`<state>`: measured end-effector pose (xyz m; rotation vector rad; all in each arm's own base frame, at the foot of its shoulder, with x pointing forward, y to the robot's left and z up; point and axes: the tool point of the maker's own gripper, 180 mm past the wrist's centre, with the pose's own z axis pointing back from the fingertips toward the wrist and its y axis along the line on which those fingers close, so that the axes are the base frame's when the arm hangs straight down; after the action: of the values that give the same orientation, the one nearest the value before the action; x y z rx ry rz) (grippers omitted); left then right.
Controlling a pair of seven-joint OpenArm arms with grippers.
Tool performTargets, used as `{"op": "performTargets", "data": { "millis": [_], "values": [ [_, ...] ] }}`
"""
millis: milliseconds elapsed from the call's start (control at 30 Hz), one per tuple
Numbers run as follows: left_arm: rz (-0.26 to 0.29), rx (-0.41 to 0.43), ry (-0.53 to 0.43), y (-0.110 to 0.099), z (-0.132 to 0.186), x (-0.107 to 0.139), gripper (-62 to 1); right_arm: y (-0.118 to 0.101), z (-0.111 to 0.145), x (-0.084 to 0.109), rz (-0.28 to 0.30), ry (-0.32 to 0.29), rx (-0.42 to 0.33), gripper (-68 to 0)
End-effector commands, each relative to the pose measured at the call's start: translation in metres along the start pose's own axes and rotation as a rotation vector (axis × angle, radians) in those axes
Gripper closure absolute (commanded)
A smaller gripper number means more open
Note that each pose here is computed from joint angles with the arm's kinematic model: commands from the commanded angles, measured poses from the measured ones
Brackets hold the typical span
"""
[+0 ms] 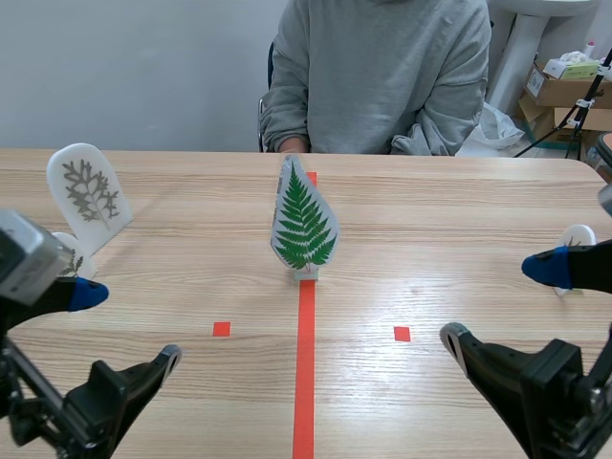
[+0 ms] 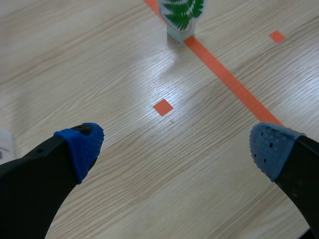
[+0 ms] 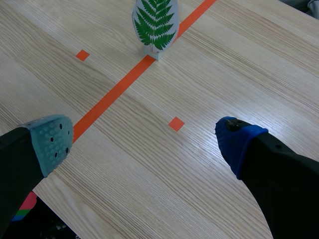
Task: Do the leaf sorting experiment
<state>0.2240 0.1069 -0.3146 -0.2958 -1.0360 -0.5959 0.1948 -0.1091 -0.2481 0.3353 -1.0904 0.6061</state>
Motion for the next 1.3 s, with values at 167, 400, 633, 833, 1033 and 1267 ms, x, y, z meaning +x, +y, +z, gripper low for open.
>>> {"op": "performTargets", "data": {
  "millis": [167, 400, 633, 833, 1033, 1267],
  "values": [
    [-0.038, -0.11, -0.03, 0.01, -0.056, 0.01, -62.3, -0.003, 0.0, 0.006, 0.01, -0.023, -0.001, -58.4],
    [-0.06, -0.175, -0.028, 0.019, -0.113, 0.024, -62.3, -0.003, 0.0, 0.006, 0.01, -0.023, -0.001, -58.5],
    [-0.011, -0.206, -0.038, 0.015, -0.156, 0.042, -62.3, -0.003, 0.0, 0.006, 0.01, -0.023, -0.001, -58.5],
    [0.042, -0.24, -0.062, -0.008, -0.178, 0.057, -62.3, -0.003, 0.0, 0.006, 0.01, -0.024, -0.001, -58.5],
    [0.077, -0.254, -0.1, -0.024, -0.187, 0.071, -62.3, -0.003, 0.0, 0.006, 0.01, -0.024, -0.001, -58.5],
    [0.068, -0.237, -0.117, -0.034, -0.194, 0.08, -62.3, -0.003, 0.0, 0.006, 0.009, -0.024, -0.001, -58.5]
  ]
}}
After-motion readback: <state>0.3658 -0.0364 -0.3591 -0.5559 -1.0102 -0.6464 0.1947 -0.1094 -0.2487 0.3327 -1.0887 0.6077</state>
